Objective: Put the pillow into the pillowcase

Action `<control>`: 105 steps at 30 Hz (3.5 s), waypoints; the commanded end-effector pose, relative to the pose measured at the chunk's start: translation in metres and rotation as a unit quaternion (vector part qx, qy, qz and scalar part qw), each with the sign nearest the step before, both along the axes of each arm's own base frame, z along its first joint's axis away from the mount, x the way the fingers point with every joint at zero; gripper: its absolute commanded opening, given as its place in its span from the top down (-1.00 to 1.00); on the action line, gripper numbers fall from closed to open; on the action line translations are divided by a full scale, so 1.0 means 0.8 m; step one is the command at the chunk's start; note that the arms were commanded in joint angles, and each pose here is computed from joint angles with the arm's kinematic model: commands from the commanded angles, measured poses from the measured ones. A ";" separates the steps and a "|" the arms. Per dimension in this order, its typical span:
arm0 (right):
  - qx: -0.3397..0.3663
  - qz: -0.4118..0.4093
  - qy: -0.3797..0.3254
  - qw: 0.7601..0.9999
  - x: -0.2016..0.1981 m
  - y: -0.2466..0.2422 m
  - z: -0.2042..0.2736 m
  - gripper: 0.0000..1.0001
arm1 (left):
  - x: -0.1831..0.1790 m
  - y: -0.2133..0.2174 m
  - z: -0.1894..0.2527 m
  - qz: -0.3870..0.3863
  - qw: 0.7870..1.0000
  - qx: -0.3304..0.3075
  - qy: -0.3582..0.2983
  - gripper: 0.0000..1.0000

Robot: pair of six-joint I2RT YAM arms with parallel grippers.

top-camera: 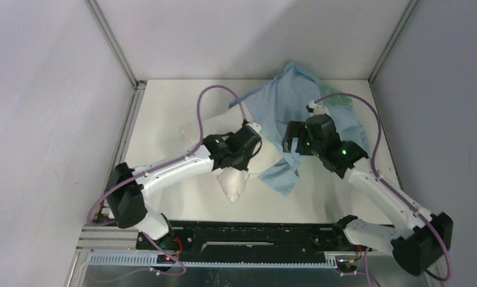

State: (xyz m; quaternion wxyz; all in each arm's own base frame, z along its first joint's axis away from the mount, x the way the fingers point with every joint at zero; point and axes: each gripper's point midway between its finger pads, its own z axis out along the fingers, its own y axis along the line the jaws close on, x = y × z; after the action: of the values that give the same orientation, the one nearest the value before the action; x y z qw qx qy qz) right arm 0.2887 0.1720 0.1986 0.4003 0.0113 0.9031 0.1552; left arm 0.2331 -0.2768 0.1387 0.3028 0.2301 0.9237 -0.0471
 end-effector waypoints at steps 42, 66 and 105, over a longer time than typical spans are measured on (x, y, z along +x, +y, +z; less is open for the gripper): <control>0.089 0.196 -0.097 0.972 0.003 0.194 0.246 1.00 | 0.020 -0.043 0.275 0.014 0.900 -0.435 -0.016 1.00; -0.155 0.231 -0.120 0.953 0.004 0.155 0.078 -0.97 | 0.095 0.086 0.006 0.207 0.898 -0.379 0.086 1.00; -0.151 0.178 -0.114 0.966 -0.031 0.130 0.088 -0.90 | 0.234 0.158 0.025 0.309 0.885 -0.348 0.031 0.34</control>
State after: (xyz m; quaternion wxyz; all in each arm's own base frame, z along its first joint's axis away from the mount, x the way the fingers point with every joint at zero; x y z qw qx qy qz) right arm 0.2576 0.3213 0.2542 0.4107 -0.2582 0.8649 0.1289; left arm 0.3957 -0.1763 0.1232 0.2700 -0.1955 0.8918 -0.3058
